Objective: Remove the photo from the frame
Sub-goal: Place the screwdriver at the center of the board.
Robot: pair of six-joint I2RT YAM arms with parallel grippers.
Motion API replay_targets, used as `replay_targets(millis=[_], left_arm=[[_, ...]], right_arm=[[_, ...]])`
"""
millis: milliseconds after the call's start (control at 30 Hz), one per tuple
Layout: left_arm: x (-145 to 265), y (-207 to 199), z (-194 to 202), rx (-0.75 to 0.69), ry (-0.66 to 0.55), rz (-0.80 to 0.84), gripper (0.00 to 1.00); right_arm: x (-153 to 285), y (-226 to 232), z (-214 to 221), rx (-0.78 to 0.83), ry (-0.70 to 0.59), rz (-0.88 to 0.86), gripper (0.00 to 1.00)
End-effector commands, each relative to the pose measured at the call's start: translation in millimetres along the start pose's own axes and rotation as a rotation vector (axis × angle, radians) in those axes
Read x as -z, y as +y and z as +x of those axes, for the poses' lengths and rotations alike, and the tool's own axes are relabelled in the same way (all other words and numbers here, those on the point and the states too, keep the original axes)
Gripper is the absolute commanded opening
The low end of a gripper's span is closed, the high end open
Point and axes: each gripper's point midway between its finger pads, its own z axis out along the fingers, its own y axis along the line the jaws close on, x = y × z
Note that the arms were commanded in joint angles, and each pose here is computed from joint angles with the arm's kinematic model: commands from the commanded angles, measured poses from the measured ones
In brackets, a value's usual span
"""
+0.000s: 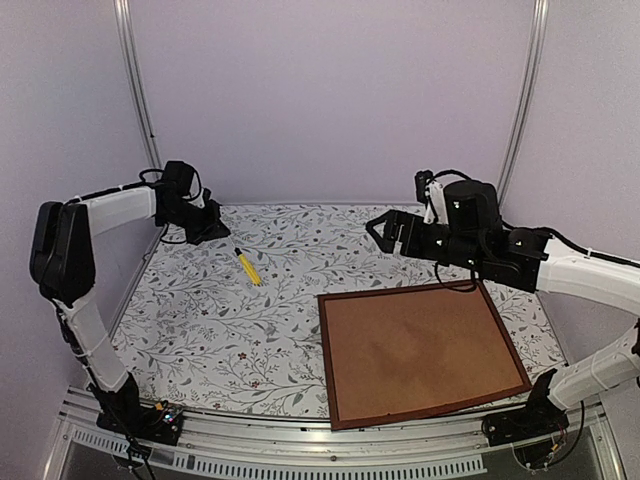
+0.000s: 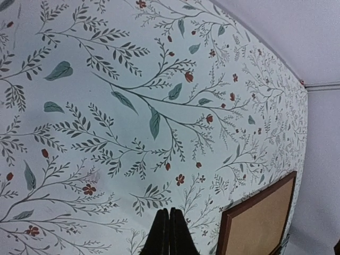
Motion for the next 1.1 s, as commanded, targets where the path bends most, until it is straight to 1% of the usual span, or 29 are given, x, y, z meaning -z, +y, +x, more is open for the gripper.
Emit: replay_targets(millis=[0,267,333,467,567,733,800,967,1067], left_arm=[[-16.3,30.1,2.9,-0.107,0.125,-0.126,0.0],[-60.9,58.6,-22.9,-0.16,0.202,-0.254,0.0],[-77.8,76.2,-22.9,-0.144,0.235,-0.298,0.0],[-93.9,96.5,-36.8,-0.125,0.218,-0.366,0.0],[-101.8,109.7,-51.2,-0.098,0.176,-0.399,0.0],[-114.0,116.8,-66.5,-0.075,0.13,-0.409,0.0],[-117.3,117.9,-69.1,-0.072,0.12,-0.409,0.02],[-122.0,121.0,-70.5,-0.076,0.112,-0.413,0.16],[-124.5,121.1,-69.2,-0.078,0.115,-0.409,0.21]], right_arm=[[7.1,-1.0,-6.6,0.07,0.0,0.015,0.99],[1.1,-3.9,14.6,0.102,0.085,0.007,0.99],[-0.8,-6.5,20.3,0.113,0.11,0.016,0.99],[-4.1,-12.0,29.8,0.129,0.15,0.037,0.99],[-6.6,-16.2,38.0,0.129,0.181,0.051,0.99],[-10.2,-24.7,52.5,0.122,0.231,0.077,0.99],[-10.2,-28.6,57.4,0.121,0.245,0.09,0.99],[-8.4,-36.8,65.0,0.123,0.268,0.117,0.99],[-7.2,-40.1,70.0,0.135,0.286,0.126,0.99]])
